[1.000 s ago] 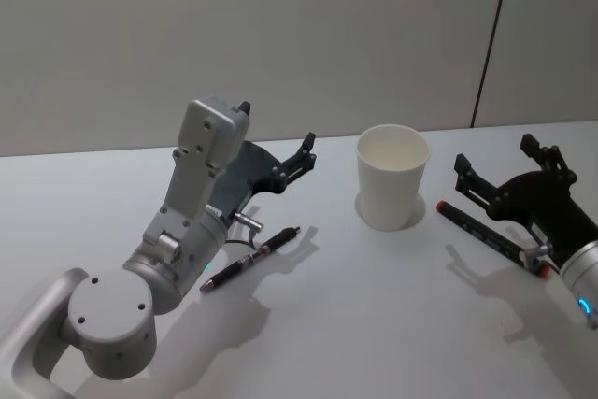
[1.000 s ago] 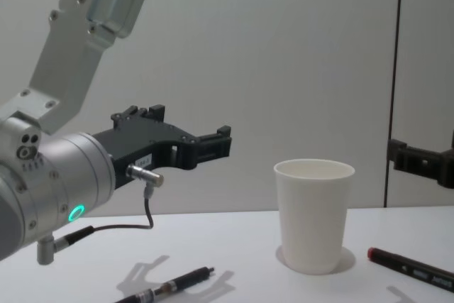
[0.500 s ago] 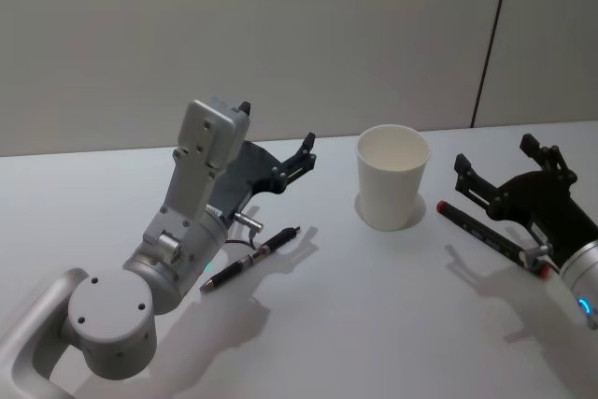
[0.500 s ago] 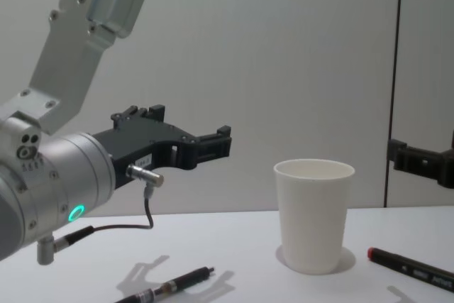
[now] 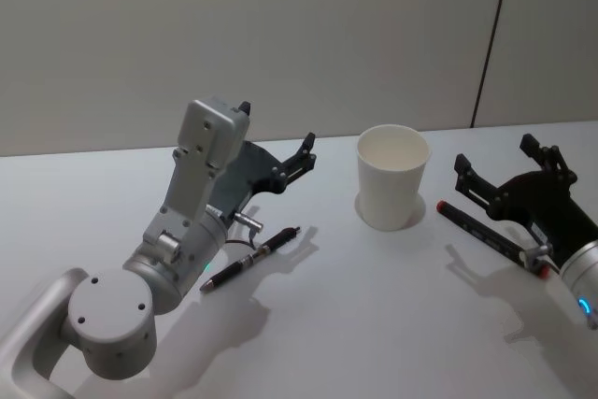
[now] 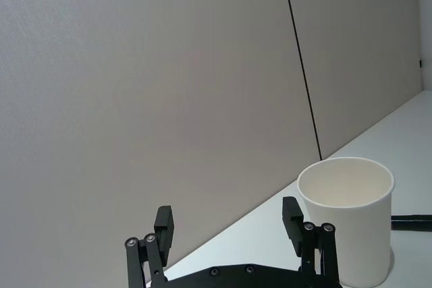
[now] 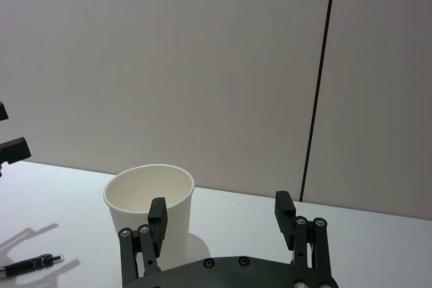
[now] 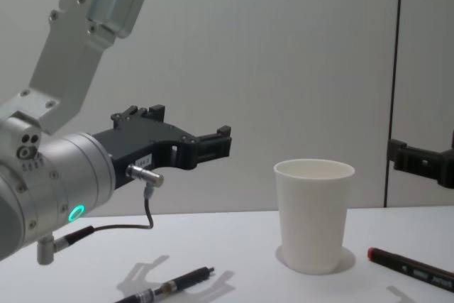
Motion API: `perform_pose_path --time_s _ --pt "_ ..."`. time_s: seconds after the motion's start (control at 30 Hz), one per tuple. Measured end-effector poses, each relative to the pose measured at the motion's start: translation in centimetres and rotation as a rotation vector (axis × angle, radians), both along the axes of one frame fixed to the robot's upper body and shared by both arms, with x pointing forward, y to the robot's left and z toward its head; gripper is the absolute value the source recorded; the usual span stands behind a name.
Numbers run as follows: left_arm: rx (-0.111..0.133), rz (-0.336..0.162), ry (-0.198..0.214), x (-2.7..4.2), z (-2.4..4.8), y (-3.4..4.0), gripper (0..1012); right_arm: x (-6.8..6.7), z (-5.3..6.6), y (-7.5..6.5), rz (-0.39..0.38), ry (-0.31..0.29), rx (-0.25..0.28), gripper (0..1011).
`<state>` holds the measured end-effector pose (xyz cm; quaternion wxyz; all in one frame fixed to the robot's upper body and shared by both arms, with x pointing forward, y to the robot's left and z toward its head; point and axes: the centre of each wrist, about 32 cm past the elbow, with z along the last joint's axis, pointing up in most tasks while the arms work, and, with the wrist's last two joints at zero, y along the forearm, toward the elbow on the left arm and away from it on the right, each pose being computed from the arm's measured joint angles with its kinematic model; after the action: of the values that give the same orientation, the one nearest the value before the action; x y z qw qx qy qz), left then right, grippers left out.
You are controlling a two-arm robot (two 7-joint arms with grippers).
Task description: Place the pen into the pen holder.
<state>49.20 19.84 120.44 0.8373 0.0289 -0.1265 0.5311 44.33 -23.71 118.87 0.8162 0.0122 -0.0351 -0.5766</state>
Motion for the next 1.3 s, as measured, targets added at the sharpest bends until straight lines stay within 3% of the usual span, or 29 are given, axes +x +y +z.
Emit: perform_pose_path --time_s 0.37,0.83,1.3 --pt "0.000 0.000 0.000 0.00 0.00 0.00 1001 0.1 0.0 -0.2 0.003 0.001 -0.002 1001" --pt "0.000 0.000 0.000 0.00 0.00 0.00 1001 0.0 0.5 -2.2 -0.004 0.008 -0.019 1001" --pt "0.000 0.000 0.000 0.00 0.00 0.00 1001 -1.2 1.0 -4.2 -0.016 0.034 -0.042 1001"
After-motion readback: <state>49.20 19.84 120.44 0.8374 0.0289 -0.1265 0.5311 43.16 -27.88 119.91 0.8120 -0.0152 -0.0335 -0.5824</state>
